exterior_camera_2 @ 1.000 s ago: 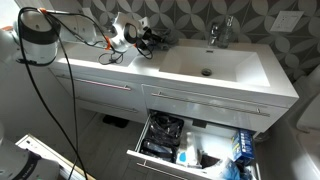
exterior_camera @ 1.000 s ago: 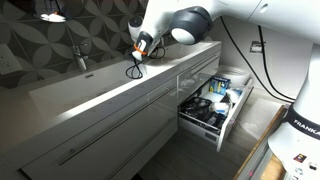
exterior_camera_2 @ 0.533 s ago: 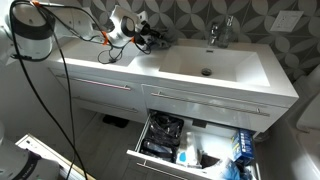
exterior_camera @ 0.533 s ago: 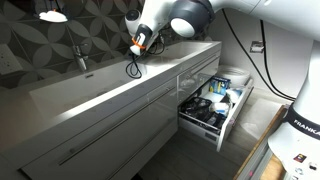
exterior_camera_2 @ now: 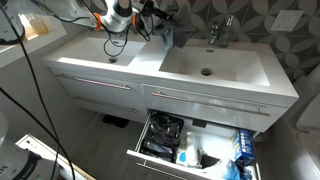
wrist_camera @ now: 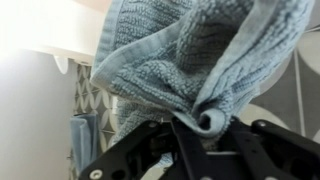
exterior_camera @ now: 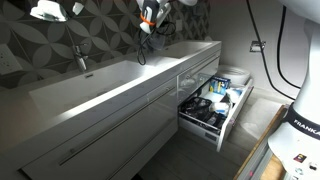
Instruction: Put the blue towel in the open drawer
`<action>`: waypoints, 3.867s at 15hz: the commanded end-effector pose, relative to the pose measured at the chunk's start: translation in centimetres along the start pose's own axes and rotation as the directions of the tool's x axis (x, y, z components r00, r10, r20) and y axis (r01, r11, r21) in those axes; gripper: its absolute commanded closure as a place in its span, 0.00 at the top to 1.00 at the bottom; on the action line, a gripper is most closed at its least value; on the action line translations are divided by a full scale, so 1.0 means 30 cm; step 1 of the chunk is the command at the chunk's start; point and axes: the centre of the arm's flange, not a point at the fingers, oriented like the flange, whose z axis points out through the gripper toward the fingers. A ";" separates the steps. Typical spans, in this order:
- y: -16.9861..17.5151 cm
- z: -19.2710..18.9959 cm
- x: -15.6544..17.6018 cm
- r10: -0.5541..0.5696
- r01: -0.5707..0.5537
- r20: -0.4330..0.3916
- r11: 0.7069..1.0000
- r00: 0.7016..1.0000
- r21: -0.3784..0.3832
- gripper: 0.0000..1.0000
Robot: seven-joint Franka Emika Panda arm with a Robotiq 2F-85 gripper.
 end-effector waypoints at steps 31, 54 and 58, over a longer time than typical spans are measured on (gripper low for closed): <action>0.894 0.067 -0.673 0.202 0.003 0.346 0.860 0.916 -0.510 0.25; 1.305 0.423 -1.130 0.021 0.158 0.650 0.964 0.760 -0.215 0.06; 1.289 0.576 -1.195 0.010 0.194 0.694 0.957 0.720 -0.216 0.06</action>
